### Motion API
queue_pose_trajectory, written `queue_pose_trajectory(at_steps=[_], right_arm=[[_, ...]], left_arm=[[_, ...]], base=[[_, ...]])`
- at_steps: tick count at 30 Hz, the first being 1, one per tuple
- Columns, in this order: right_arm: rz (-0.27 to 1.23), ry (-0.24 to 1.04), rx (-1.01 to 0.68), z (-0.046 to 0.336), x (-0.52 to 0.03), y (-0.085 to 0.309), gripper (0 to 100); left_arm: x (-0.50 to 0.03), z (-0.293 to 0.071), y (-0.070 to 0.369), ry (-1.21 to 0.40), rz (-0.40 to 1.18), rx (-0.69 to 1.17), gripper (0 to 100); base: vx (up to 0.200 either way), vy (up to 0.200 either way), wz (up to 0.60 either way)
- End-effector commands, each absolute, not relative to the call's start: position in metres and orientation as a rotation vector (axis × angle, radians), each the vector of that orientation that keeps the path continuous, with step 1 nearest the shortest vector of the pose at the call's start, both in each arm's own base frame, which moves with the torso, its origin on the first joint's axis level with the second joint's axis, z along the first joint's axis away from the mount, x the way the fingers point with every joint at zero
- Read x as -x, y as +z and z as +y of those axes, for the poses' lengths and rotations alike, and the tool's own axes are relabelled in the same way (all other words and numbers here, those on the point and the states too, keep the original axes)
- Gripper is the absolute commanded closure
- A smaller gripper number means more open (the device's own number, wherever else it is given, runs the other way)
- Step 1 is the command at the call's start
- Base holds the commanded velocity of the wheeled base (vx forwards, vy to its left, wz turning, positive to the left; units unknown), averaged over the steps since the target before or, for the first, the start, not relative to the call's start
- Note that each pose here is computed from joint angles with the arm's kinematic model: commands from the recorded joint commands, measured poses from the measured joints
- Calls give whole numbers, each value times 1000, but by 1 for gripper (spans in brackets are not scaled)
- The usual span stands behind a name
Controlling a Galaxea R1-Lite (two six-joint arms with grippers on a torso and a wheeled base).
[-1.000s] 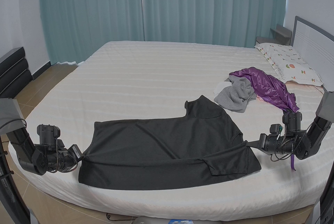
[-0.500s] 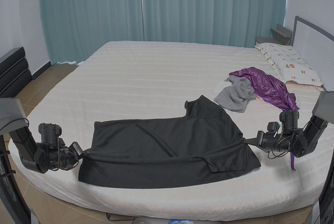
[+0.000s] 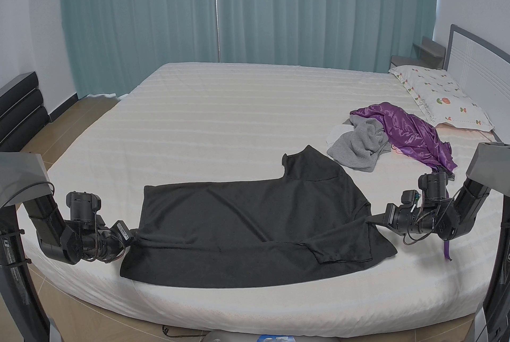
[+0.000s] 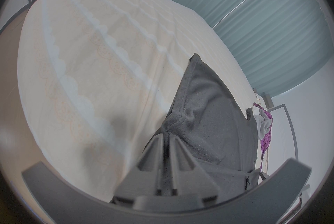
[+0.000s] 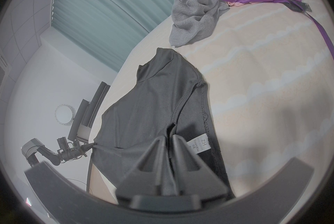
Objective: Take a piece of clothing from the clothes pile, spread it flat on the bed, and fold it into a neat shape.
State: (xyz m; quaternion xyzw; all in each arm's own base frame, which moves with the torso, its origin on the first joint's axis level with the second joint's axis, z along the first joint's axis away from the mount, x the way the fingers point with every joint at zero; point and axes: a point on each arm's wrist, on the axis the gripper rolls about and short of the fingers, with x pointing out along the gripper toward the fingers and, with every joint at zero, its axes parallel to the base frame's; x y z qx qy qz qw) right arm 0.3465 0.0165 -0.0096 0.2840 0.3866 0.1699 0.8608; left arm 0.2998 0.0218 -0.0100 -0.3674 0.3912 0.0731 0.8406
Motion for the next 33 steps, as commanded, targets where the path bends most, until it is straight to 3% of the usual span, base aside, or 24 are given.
queue_pose_trajectory(at_steps=[1,16,33], right_arm=[[828,358,-601,17,-346,-15,0],[828,326,-726,13,-336,1,0],[821,338,-724,16,-330,1,0]], left_arm=[[-299,22,-12,158,835,778,0],[-293,24,9,159,775,816,0],[-304,26,17,157,726,842,0]], base=[[0,0,0],[0,0,0],[0,0,0]])
